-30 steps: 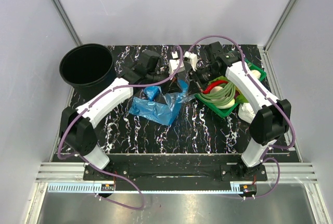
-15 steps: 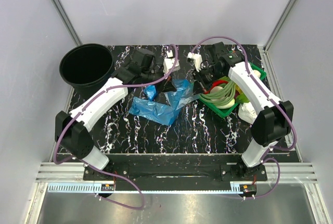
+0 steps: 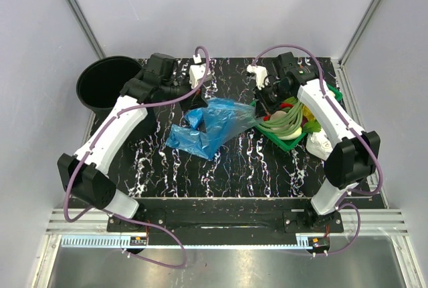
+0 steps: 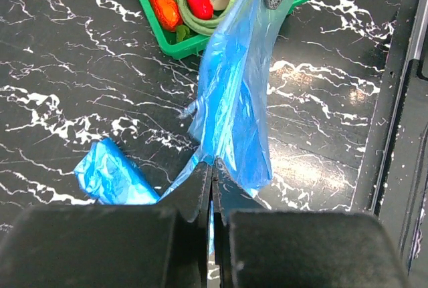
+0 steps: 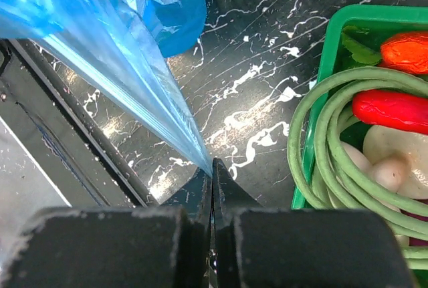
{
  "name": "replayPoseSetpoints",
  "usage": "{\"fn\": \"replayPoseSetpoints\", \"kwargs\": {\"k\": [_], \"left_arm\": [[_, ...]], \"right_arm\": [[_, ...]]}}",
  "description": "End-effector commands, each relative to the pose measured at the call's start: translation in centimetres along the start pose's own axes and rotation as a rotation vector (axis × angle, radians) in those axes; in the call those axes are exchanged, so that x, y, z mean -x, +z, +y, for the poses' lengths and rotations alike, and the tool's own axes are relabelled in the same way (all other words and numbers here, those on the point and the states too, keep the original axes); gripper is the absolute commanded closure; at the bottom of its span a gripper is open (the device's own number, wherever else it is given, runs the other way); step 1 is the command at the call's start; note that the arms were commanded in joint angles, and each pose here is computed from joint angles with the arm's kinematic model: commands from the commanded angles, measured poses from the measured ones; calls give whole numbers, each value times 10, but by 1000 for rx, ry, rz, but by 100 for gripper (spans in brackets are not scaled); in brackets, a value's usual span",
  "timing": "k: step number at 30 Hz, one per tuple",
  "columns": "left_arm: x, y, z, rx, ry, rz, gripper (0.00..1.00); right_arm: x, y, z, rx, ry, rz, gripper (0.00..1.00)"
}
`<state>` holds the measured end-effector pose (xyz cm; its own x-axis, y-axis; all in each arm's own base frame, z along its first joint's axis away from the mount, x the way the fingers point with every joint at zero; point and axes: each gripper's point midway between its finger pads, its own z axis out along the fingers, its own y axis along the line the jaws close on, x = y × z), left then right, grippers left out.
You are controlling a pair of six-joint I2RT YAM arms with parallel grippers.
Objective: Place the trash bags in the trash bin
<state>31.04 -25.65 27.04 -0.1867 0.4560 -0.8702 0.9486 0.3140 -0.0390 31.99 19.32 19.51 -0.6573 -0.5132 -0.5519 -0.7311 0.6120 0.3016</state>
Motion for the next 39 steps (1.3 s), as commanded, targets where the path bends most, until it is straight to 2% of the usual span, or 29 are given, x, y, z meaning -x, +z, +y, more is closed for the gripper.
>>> {"fn": "replayPoseSetpoints", "kwargs": {"k": [1, 8, 16, 32, 36, 39], "left_arm": [[20, -35, -3, 43, 70, -30, 100], [16, -54, 4, 92, 75, 3, 100], [10, -55, 14, 142, 55, 14, 100], [10, -95, 54, 330, 73, 16, 100], [9, -92, 51, 301, 92, 10, 100], [6, -87, 49, 269, 122, 10, 100]], "right_arm": [[17, -24, -13, -129, -17, -70, 100], [27, -43, -27, -253, -48, -106, 100], [23, -40, -10, -169, -67, -112, 100], [-8, -35, -2, -134, -72, -59, 100], [-6, -38, 9, -85, -80, -70, 95], [2, -45, 24, -25, -91, -98, 78]]}}
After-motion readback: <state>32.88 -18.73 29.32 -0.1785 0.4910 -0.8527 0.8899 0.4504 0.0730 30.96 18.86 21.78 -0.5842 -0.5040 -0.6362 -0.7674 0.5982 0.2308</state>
